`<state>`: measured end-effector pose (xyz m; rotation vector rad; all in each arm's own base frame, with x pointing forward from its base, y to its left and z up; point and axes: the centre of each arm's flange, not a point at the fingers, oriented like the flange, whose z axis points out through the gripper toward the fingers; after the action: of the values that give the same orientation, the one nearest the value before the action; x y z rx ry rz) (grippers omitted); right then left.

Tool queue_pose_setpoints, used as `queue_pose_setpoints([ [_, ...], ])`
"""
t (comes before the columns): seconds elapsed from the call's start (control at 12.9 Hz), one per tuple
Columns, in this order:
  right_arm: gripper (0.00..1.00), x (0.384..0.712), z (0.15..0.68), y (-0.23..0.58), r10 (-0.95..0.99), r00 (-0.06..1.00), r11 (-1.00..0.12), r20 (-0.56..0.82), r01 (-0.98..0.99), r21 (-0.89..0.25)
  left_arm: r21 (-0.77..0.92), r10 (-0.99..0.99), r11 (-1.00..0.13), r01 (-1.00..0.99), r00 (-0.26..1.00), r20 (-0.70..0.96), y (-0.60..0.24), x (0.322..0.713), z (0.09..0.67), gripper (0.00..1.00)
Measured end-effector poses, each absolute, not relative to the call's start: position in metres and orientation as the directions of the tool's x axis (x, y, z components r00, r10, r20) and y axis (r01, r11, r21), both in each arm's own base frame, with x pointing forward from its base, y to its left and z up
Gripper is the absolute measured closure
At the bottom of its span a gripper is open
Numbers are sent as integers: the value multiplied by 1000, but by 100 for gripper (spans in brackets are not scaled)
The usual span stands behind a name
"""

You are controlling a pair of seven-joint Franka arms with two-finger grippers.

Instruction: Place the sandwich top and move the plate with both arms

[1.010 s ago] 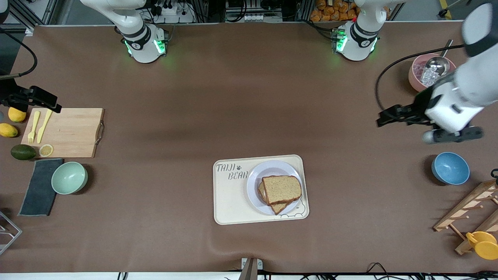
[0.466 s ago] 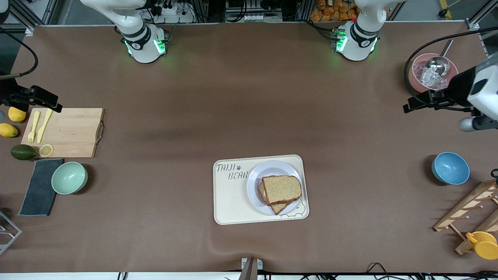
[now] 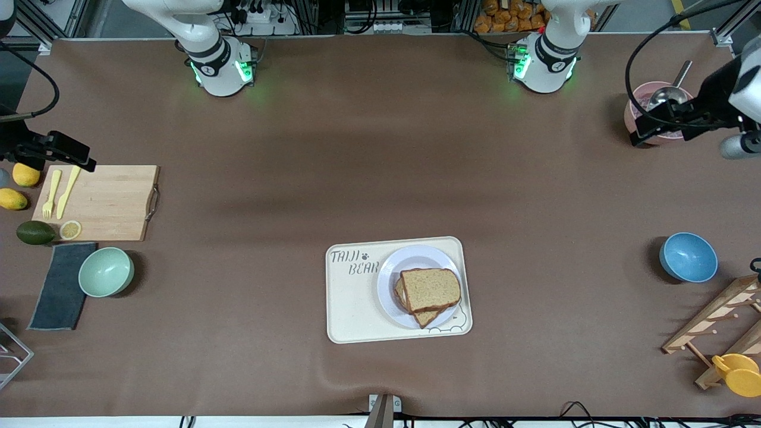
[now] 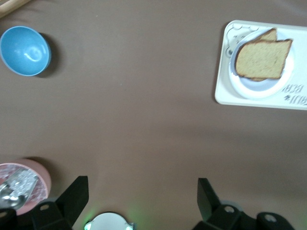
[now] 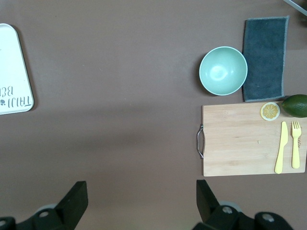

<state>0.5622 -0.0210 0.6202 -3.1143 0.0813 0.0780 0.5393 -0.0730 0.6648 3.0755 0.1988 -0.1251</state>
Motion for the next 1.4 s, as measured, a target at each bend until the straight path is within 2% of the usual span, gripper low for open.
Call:
queue_pose_setpoints([
  [0.54, 0, 562, 619, -21, -51, 997, -998, -53, -53, -24, 27, 153, -987, 157, 981, -120, -58, 521, 652, 0],
  [0.78, 0, 562, 619, -21, -51, 997, -998, -53, -52, -24, -1, 155, -988, 155, 984, -93, -57, 510, 661, 0],
  [1.09, 0, 562, 619, -20, -50, 997, -998, -53, -52, -24, -42, 143, -989, 142, 989, -41, -95, 497, 667, 0],
  [1.4, 0, 562, 619, -20, -50, 997, -998, -53, -51, -24, -41, 182, -983, 181, 983, -13, -74, 491, 650, 0],
])
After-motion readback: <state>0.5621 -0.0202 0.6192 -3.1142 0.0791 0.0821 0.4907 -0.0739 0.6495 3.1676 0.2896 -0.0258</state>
